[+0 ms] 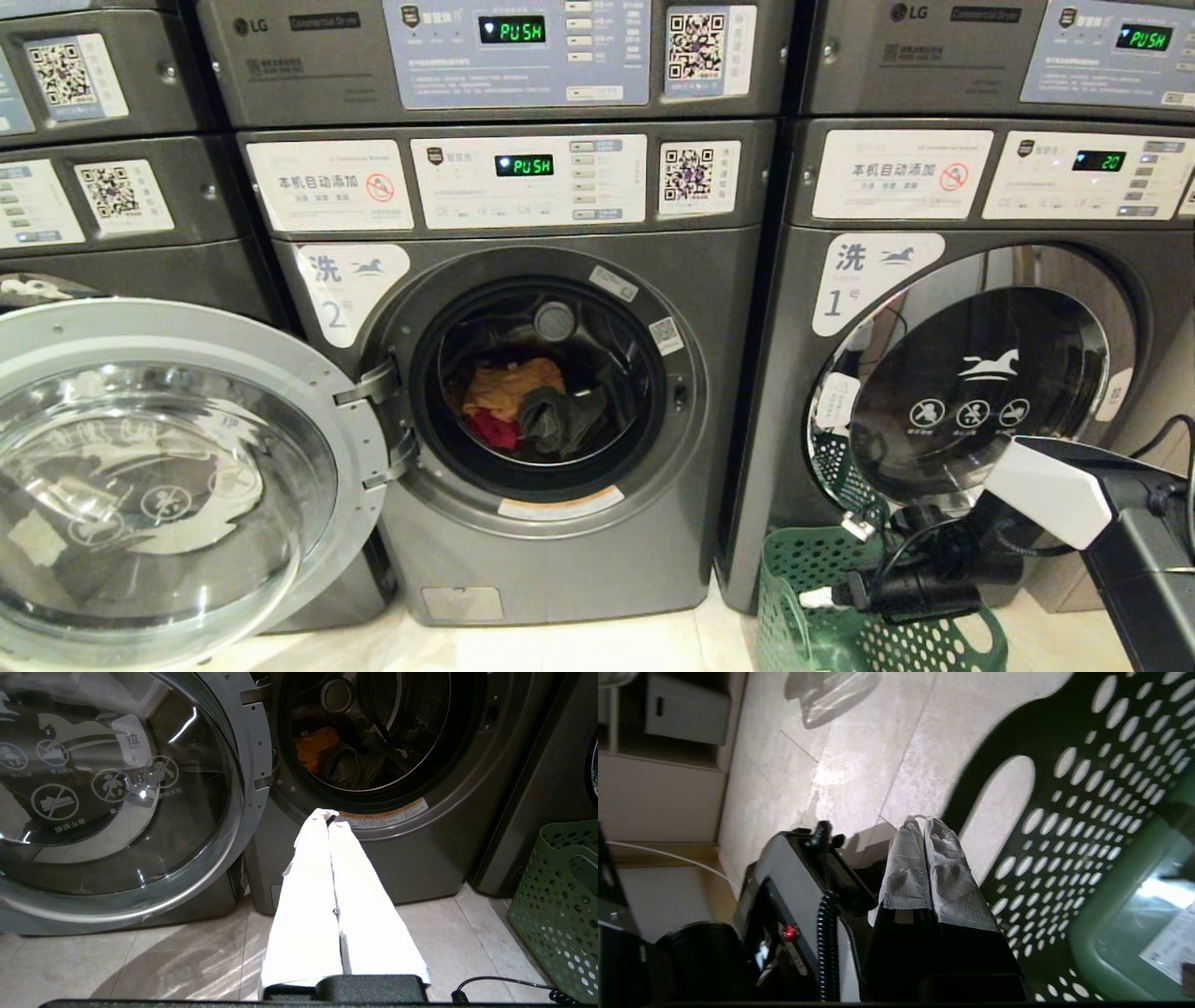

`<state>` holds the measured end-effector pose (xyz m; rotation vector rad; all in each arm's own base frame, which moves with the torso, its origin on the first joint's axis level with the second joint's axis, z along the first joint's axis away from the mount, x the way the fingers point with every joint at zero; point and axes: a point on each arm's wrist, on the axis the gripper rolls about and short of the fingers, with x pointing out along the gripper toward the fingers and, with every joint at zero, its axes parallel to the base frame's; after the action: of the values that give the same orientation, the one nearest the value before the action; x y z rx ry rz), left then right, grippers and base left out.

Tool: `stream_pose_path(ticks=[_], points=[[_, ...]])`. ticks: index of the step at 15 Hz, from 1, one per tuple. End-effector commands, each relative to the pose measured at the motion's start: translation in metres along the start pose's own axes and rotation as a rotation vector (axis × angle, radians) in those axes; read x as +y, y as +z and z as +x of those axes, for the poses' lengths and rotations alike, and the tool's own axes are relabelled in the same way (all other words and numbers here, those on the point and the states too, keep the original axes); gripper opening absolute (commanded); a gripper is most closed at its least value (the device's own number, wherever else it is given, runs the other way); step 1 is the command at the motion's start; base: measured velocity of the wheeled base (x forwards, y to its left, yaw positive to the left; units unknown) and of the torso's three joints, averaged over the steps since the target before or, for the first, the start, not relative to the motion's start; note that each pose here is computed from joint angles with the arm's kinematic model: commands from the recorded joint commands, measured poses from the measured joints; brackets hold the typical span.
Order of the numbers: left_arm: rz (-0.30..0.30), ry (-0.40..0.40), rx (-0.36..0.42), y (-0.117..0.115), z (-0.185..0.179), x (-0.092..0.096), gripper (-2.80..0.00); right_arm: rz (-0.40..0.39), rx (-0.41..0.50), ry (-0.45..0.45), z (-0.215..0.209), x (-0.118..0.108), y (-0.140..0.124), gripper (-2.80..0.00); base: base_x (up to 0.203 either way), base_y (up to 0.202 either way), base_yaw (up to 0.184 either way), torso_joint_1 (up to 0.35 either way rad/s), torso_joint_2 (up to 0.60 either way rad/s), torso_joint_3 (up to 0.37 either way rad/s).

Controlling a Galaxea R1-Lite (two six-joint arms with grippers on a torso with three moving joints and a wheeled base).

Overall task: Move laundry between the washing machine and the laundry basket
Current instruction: Pick a cloth and place it into the basket

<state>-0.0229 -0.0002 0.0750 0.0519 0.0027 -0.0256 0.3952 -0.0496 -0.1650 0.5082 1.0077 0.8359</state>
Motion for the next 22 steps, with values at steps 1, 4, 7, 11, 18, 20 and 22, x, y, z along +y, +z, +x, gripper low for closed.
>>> stream_pose_path(ticks=[1, 4, 7, 11, 18, 20, 22], points=[[0.0, -0.001, 0.001, 0.0, 0.0, 0.0, -2.8, 0.011, -0.005, 0.053, 0.0, 0.002, 0.004, -2.8, 0.0, 0.0, 0.0, 0.0, 0.0, 0.0], [0.0, -0.001, 0.001, 0.0, 0.0, 0.0, -2.8, 0.065, 0.019, 0.075, -0.001, 0.002, 0.003, -2.8, 0.0, 0.0, 0.0, 0.0, 0.0, 0.0], [0.0, -0.001, 0.001, 0.0, 0.0, 0.0, -2.8, 0.049, -0.056, 0.026, -0.038, 0.006, 0.019, -2.8, 0.0, 0.0, 0.0, 0.0, 0.0, 0.0], [0.0, -0.001, 0.001, 0.0, 0.0, 0.0, -2.8, 0.04, -0.196, -0.255, -0.14, 0.018, 0.043, -2.8, 0.0, 0.0, 0.0, 0.0, 0.0, 0.0], [0.0, -0.001, 0.001, 0.0, 0.0, 0.0, -2.8, 0.213, -0.115, -0.617, -0.227, 0.05, 0.003, -2.8, 0.0, 0.0, 0.0, 0.0, 0.0, 0.0], [0.0, -0.001, 0.001, 0.0, 0.0, 0.0, -2.8, 0.227, -0.116, -0.621, -0.229, 0.043, -0.001, -2.8, 0.0, 0.0, 0.0, 0.0, 0.0, 0.0], [0.0, -0.001, 0.001, 0.0, 0.0, 0.0, -2.8, 0.229, -0.099, -0.665, -0.229, 0.032, -0.003, 0.0, 0.0, 0.0, 0.0, 0.0, 0.0, 0.0]])
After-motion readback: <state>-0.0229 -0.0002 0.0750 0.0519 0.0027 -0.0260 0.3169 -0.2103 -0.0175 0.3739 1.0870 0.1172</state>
